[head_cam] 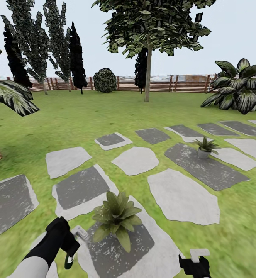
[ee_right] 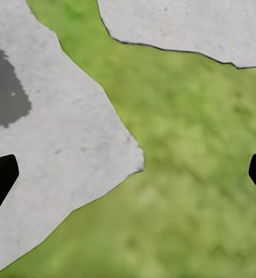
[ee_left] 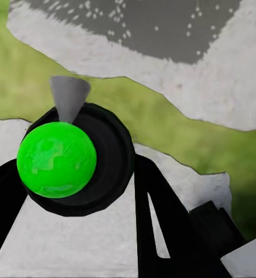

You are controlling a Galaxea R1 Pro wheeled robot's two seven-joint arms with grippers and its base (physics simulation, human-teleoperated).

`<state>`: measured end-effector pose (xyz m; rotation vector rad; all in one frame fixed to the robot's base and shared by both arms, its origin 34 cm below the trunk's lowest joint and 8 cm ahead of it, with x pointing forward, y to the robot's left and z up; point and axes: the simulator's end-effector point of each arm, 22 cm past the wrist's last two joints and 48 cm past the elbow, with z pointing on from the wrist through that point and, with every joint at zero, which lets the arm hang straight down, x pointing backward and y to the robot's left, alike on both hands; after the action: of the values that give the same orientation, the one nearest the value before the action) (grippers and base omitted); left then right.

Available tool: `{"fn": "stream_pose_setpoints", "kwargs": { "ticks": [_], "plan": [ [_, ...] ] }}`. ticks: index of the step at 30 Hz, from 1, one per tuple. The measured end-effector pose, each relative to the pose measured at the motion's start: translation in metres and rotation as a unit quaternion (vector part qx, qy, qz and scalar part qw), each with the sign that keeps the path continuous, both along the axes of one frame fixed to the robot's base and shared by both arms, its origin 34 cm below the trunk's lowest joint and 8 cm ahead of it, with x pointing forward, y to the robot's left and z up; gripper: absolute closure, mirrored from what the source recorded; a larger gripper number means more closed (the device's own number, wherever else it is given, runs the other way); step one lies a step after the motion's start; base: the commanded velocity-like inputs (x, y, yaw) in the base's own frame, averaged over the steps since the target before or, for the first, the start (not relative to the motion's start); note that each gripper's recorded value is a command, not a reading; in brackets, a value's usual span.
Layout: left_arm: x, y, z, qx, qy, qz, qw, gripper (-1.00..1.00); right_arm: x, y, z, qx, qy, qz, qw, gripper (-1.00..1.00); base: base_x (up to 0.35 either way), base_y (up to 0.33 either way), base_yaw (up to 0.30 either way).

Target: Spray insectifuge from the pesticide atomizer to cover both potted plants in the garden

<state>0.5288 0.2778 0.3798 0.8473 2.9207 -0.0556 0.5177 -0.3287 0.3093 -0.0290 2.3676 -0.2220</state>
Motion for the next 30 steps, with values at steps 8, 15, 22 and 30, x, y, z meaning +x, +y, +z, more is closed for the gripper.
{"fn": "stream_pose_setpoints", "kwargs": {
  "ticks": [8,15,22,30],
  "plan": [
    [-0.0028,0.0073,-0.0008,0.017,0.006,-0.007,0.9998,1.0,0.0,-0.0002,0.0,0.0,0.0,-0.001,1.0,-1.0,0.002,0.0,0.0],
    [-0.0025,0.0063,-0.0011,0.017,0.006,-0.007,0.9998,1.0,-0.0007,0.001,-0.001,0.001,0.001,0.0,1.0,-1.0,0.0,0.0,0.134],
    [-0.0039,0.0037,-0.0035,0.017,0.009,-0.01,0.9998,1.0,-0.002,0.0014,-0.003,0.001,0.003,0.0,1.0,-1.0,0.0,0.0,0.245],
    [-0.0042,0.0038,-0.0053,0.02,0.01,-0.012,0.9997,1.0,-0.0033,0.0014,-0.0049,0.001,0.006,0.0,1.0,-1.0,0.0,-0.052,0.229]
  ]
}}
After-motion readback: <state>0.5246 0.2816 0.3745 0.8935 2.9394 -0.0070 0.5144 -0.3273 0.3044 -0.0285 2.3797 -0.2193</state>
